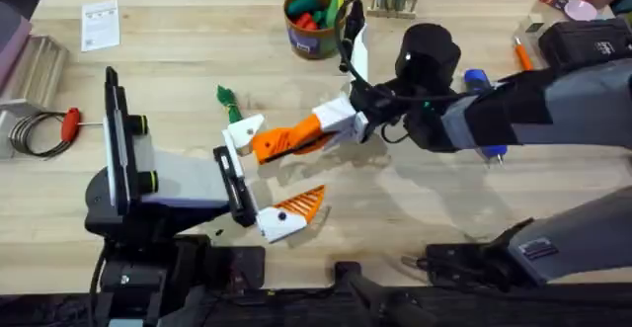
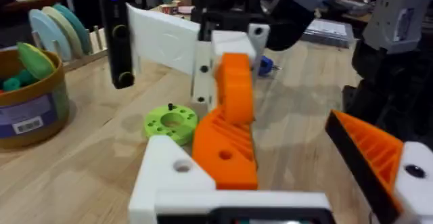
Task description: Pick up the gripper from the table and insert it into the empty holder that is missing its gripper. Then pick up a screw, insert it into the mounting hole, and use the screwdriver to tighten it. Finally, clean up the table by picking up the vegetable and placing it into the bucket.
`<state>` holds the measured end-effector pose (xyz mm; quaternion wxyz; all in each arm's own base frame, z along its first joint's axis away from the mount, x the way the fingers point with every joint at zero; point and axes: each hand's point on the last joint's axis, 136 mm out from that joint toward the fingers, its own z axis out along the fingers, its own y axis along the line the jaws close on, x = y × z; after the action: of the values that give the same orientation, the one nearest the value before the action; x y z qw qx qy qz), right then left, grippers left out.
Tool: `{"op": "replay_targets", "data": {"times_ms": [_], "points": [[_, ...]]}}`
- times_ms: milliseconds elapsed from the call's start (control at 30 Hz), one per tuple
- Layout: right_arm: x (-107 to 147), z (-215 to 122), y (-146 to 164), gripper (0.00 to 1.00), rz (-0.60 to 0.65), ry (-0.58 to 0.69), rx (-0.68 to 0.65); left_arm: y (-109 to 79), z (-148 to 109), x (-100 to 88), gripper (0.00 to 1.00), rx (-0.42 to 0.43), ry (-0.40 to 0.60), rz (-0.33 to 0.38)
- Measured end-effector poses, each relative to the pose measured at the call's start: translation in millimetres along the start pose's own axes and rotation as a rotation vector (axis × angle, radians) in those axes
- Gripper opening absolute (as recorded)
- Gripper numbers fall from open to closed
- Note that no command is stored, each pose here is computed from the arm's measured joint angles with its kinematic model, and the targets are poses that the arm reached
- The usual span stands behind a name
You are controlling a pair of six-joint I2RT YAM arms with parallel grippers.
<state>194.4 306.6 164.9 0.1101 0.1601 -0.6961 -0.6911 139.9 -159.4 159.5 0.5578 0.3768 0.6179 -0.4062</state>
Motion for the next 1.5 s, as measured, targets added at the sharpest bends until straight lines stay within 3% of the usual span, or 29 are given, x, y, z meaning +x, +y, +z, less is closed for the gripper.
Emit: {"op": "replay_targets", "data": {"times_ms": [567, 933, 1500], "points": [[-10, 7, -1, 0.007, 0.003, -0.004, 0.003, 1.0, 0, 0.0, 0.985, -0.006, 0.0, -0.003], [-35, 13, -6, 0.007, 0.013, -0.004, 0.001, 3.6, 0, -0.2, 0.987, -0.02, -0.001, -0.016], [-37, 21, -2, 0.007, 0.006, 0.002, 0.001, 6.8, -1, -0.5, 0.985, -0.038, -0.002, -0.011]]}}
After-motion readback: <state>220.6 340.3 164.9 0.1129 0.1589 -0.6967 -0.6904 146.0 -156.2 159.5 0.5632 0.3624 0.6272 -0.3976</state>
